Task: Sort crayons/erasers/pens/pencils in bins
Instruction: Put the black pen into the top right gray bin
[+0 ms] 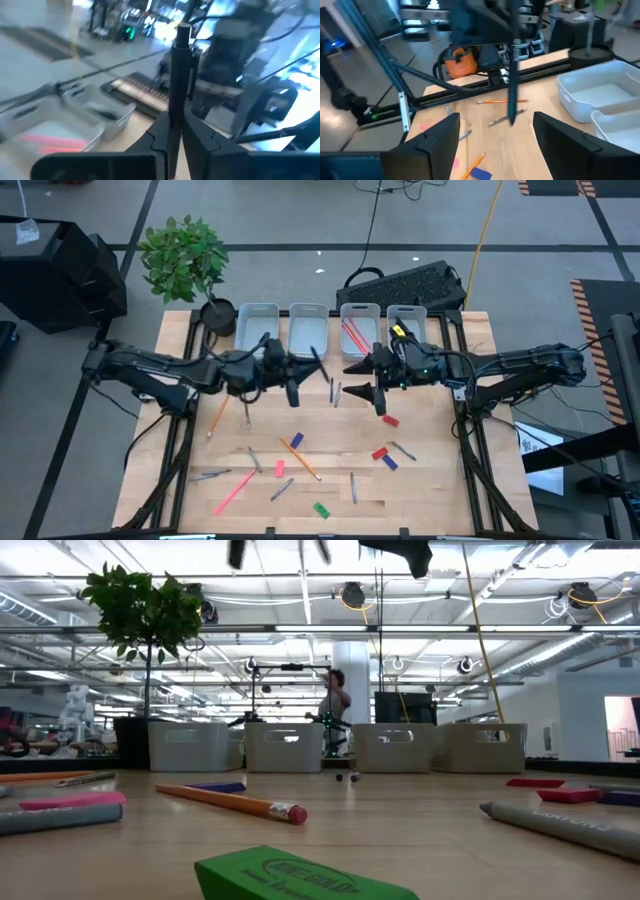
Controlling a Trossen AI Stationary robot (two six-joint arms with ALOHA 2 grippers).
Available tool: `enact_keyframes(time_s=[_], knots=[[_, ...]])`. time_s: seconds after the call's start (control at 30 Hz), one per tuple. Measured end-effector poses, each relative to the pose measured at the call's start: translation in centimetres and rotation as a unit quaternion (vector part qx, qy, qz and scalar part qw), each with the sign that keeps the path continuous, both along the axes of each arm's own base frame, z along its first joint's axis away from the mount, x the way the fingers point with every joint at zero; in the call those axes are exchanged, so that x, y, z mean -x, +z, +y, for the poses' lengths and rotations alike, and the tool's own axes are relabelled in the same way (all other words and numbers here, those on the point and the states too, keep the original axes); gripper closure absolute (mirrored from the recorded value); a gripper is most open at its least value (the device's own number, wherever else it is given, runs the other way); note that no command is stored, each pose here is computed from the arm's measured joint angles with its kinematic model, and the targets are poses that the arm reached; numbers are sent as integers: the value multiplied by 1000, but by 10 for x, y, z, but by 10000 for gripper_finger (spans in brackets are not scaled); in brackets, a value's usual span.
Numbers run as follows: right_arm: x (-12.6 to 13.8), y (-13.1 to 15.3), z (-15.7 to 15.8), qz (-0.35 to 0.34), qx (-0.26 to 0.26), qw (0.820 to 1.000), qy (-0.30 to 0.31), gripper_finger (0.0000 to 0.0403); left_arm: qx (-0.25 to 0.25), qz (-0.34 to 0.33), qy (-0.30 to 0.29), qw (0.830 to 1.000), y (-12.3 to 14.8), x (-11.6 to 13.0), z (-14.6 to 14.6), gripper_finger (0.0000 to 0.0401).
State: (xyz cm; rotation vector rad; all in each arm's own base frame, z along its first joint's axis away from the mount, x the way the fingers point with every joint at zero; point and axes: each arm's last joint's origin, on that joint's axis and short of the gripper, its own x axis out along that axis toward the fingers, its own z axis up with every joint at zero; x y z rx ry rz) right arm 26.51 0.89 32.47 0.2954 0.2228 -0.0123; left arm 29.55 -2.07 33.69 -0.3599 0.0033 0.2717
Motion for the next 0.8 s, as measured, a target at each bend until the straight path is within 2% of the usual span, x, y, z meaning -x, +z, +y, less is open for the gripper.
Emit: enact_keyframes(time_s=[0.1,0.23,0.4,0.8], knots=[[0,0,-1,-2,-15,1000,-21,160,-12,5,-5,1000,-8,-11,-2,366],[0,-1,-1,-4,-22,999,-23,171,-21,-23,-16,999,-12,-23,-3,366],[0,-15,-1,-14,-23,999,-23,190,-22,-41,-28,998,-19,-34,-5,366],[4,-41,-1,-41,-74,996,-29,277,-29,-33,-42,998,-24,-38,-7,366]])
